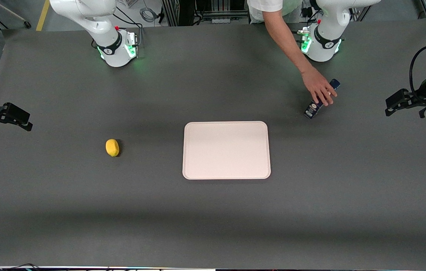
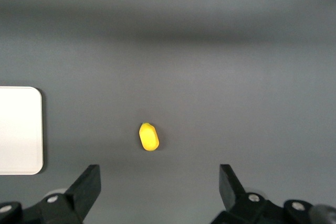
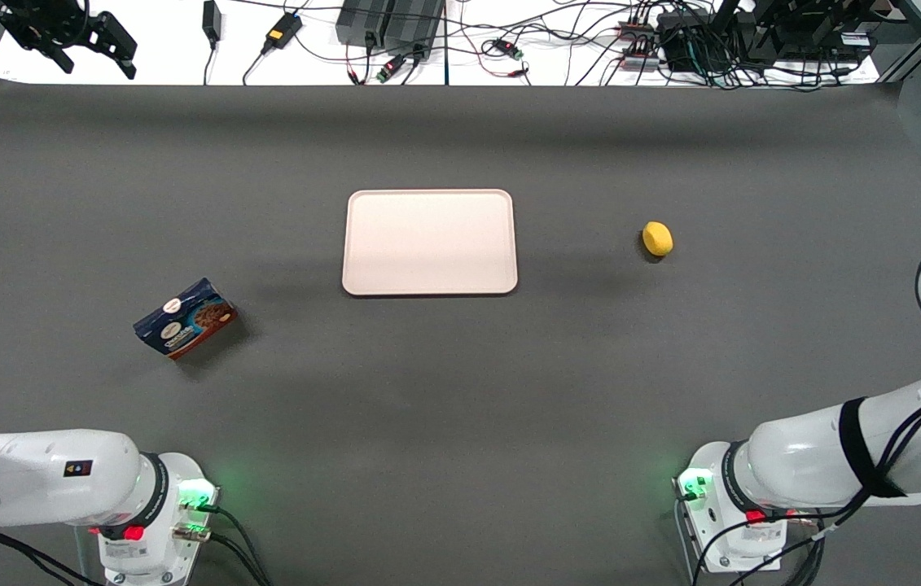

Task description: Place cookie box on tray

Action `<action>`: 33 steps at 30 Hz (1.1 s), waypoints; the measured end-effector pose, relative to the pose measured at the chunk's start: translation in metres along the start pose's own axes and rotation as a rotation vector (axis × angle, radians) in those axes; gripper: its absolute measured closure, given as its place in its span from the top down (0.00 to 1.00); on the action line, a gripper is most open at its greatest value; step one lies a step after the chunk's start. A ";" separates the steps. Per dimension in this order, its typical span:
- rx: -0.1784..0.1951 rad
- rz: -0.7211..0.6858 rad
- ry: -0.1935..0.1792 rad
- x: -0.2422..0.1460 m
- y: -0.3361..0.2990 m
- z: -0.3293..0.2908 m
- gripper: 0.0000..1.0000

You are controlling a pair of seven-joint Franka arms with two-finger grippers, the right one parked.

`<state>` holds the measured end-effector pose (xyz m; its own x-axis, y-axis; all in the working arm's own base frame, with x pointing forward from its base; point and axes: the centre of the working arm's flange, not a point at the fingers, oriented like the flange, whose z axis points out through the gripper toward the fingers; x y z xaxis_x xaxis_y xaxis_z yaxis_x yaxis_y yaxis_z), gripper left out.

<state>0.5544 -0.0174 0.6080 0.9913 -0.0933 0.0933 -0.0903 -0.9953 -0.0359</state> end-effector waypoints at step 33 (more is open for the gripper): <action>-0.020 0.589 -0.111 -0.006 -0.002 0.025 1.00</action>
<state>0.5508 -0.0146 0.5821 0.7781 -0.6268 -0.0409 -0.6280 -0.7776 -0.0316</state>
